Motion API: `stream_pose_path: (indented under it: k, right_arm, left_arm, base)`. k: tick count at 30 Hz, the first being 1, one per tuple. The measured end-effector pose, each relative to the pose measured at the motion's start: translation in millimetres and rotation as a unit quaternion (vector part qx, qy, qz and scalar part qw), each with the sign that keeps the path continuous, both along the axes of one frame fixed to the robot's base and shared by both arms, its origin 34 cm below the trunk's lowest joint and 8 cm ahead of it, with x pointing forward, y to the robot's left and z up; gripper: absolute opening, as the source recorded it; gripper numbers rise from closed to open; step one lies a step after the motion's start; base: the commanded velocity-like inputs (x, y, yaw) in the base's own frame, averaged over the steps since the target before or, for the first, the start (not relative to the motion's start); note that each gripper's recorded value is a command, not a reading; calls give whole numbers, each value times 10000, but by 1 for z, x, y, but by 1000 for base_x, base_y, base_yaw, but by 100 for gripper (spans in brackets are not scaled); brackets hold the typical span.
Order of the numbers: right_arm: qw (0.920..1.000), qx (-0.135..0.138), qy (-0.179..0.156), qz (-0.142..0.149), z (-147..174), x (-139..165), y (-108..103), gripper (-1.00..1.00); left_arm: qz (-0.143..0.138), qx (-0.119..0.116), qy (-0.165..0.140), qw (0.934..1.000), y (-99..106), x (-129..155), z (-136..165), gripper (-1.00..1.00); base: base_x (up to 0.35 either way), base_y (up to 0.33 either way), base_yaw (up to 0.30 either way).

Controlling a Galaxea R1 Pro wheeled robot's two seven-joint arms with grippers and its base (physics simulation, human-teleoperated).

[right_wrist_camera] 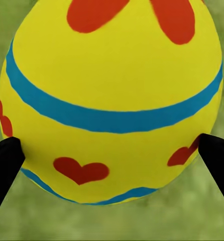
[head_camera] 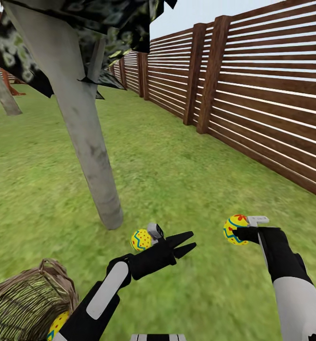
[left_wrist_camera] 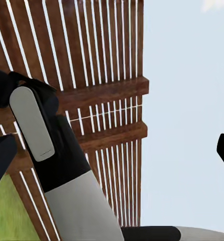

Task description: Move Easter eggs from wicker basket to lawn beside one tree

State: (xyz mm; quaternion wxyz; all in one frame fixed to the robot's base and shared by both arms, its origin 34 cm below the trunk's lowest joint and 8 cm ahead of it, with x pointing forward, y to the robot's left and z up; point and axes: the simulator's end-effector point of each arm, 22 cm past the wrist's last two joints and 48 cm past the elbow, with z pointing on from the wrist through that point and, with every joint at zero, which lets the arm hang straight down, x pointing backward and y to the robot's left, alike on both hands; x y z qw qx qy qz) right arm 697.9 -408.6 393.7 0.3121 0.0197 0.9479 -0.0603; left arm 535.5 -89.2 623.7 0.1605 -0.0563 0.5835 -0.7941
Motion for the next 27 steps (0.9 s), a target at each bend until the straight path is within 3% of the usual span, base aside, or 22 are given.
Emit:
stream_pose_path:
  k: [7, 27]
  right_arm:
    - [10000, 12, 16, 2, 0, -1, 1, -100]
    - [9999, 1, 100, 46, -10, -5, 3, -100]
  left_arm:
    - [14, -11, -20, 10000, 1, 0, 2, 100]
    - [166, -13, -52, 9998, 3, 6, 3, 100]
  base:
    - [-23, -66, 289]
    - [-30, -314, 290]
